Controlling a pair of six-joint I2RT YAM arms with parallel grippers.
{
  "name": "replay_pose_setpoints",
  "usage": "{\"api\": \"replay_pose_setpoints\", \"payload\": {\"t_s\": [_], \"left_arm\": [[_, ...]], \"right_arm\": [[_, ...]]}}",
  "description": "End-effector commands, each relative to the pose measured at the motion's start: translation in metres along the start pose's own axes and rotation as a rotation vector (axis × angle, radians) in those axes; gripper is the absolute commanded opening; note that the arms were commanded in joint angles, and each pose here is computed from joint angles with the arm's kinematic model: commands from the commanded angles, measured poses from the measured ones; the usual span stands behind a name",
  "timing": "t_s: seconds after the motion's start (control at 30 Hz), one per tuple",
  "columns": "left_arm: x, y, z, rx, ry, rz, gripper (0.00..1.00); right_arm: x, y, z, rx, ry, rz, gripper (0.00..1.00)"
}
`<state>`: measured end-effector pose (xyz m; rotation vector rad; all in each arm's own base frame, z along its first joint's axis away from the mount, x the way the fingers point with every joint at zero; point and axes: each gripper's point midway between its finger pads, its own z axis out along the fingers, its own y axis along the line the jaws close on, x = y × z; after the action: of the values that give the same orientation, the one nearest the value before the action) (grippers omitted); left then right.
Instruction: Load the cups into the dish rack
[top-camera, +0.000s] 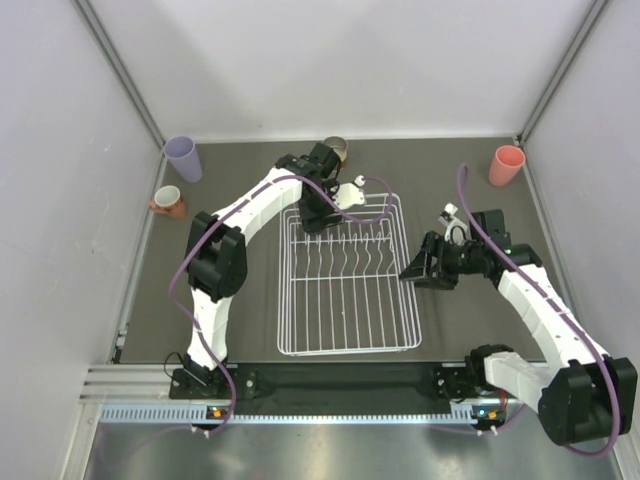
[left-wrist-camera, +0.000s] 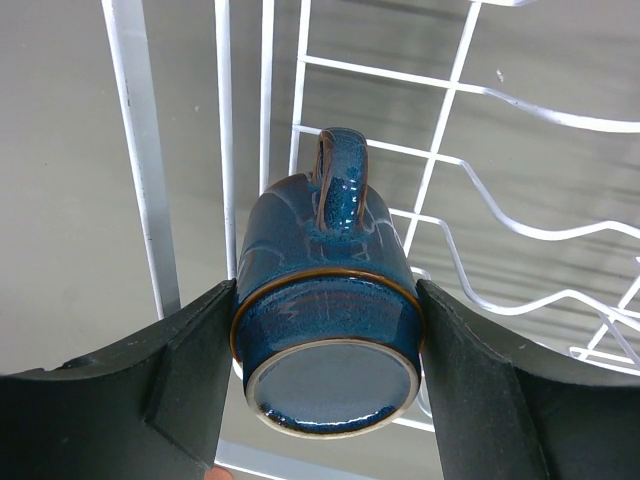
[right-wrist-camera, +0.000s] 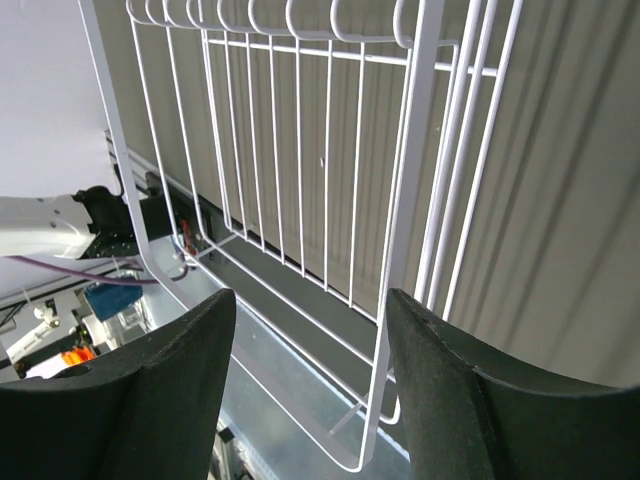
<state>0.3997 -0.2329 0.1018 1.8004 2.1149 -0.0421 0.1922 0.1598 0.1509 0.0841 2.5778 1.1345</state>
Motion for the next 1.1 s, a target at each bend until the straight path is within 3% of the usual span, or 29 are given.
{"api": "replay_pose_setpoints", "payload": {"t_s": [0.0, 0.27, 0.33, 0.4, 0.5, 0.63, 0.7, 0.8, 1.07], "left_arm": [[0.003, 0.004, 0.009, -0.011, -0.001, -0.011, 0.27], [0.005, 0.004, 0.005, -0.026, 0.000, -0.024, 0.40], [0.006, 0.005, 0.004, -0.029, -0.003, -0.029, 0.50], [0.006, 0.005, 0.004, -0.032, -0.004, -0.028, 0.54], [0.006, 0.004, 0.002, -0.031, -0.009, -0.030, 0.55], [0.003, 0.004, -0.003, -0.037, -0.026, -0.030, 0.66], [0.003, 0.005, -0.004, -0.039, -0.028, -0.031, 0.67], [0.003, 0.008, -0.008, -0.057, -0.028, -0.027, 0.89], [-0.002, 0.013, -0.026, -0.098, -0.058, -0.031, 0.91]], "right_arm": [[-0.009, 0.002, -0.001, -0.025, -0.034, -0.039, 0.62], [-0.011, 0.004, -0.001, -0.034, -0.037, -0.042, 0.62], [-0.011, 0.005, -0.001, -0.036, -0.037, -0.042, 0.62], [-0.011, 0.006, -0.002, -0.038, -0.038, -0.043, 0.62], [-0.011, 0.005, -0.001, -0.037, -0.038, -0.041, 0.62], [-0.010, 0.006, -0.002, -0.041, -0.037, -0.040, 0.62], [-0.011, 0.007, -0.003, -0.045, -0.043, -0.045, 0.62], [-0.011, 0.008, -0.004, -0.047, -0.042, -0.042, 0.62], [-0.009, 0.008, -0.003, -0.048, -0.042, -0.043, 0.62]]}}
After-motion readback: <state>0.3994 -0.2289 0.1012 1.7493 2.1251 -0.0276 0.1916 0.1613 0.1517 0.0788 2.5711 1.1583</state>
